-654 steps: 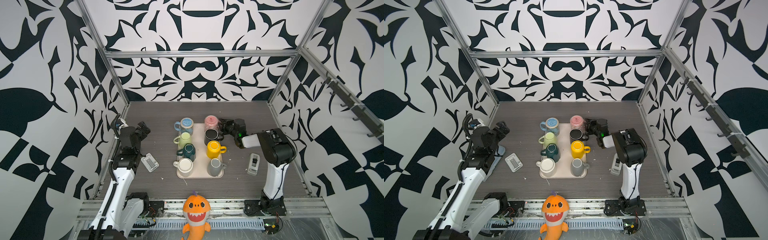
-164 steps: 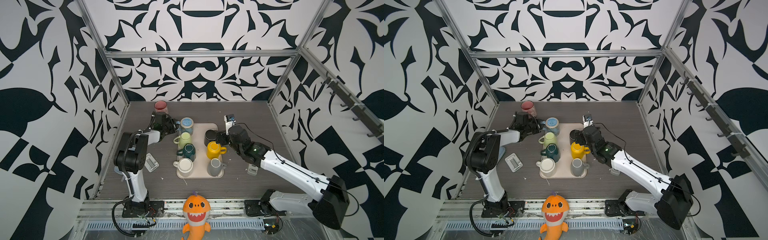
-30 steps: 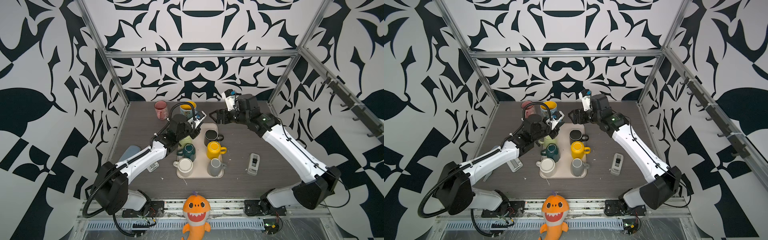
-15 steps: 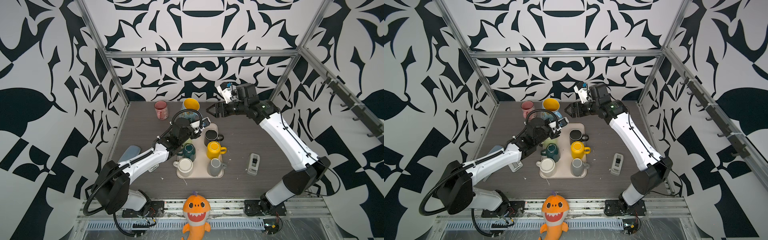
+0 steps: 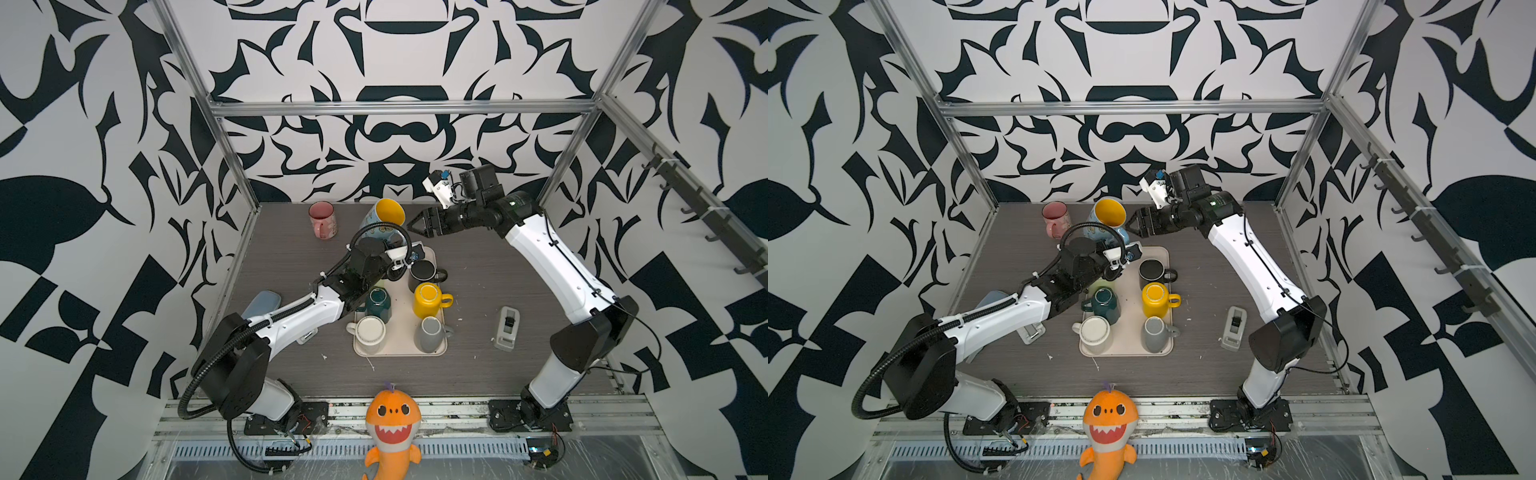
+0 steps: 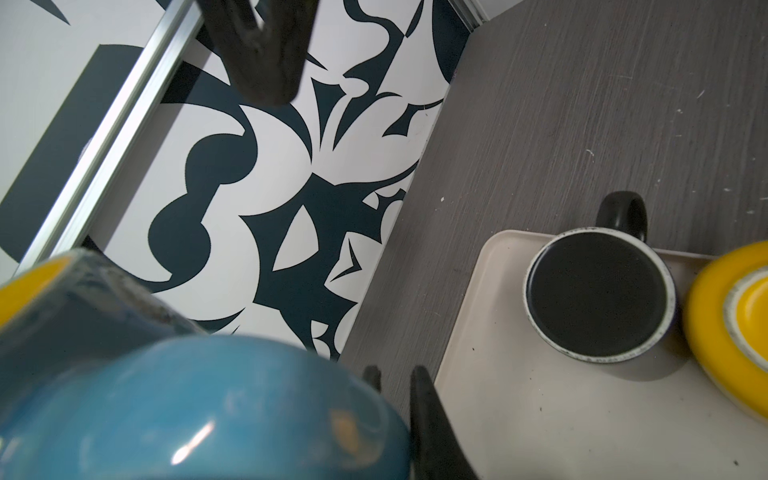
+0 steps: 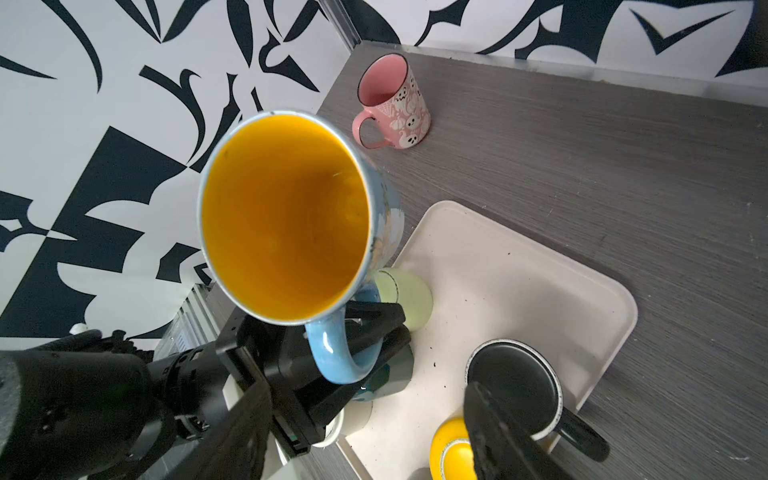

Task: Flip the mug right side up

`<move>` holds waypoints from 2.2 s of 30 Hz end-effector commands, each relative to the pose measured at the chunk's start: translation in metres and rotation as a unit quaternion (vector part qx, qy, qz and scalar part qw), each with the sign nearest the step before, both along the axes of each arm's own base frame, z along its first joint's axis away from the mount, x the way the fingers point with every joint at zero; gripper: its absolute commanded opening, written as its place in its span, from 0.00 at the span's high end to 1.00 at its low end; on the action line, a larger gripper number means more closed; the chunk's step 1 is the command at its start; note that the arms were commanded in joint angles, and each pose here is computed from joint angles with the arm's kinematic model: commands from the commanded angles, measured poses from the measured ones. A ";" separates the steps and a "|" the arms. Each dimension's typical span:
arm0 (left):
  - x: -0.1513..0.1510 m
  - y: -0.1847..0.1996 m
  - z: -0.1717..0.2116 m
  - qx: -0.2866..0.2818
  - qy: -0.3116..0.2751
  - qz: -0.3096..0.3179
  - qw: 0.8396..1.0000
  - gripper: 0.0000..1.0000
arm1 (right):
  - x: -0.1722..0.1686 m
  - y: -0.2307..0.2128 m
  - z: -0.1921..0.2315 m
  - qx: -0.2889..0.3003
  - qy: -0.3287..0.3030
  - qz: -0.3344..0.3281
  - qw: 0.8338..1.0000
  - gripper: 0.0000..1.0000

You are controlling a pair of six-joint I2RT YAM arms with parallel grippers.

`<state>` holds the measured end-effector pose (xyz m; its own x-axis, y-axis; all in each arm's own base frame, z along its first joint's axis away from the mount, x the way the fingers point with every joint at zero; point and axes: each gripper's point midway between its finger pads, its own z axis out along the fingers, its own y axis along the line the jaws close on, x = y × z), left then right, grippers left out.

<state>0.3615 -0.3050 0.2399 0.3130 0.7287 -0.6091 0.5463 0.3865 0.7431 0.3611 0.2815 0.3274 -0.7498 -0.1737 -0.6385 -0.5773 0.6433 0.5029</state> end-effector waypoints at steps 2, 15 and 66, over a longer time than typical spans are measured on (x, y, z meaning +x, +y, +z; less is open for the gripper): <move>0.008 -0.007 0.058 -0.036 -0.072 -0.001 0.997 1.00 | -0.007 0.002 0.018 0.016 -0.012 0.016 1.000 0.25; 0.007 -0.019 0.071 -0.050 -0.054 -0.025 0.997 1.00 | -0.009 0.005 -0.004 -0.003 0.011 0.021 1.000 0.29; 0.024 -0.008 0.083 -0.079 -0.071 0.036 0.994 0.92 | 0.002 0.014 -0.045 -0.066 0.017 -0.011 0.998 1.00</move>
<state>0.3623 -0.3196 0.2284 0.3040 0.7613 -0.5727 0.6116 0.3050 0.7301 0.3696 0.2956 0.2714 -0.7994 -0.2468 -0.5478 -0.5356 0.7057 0.4637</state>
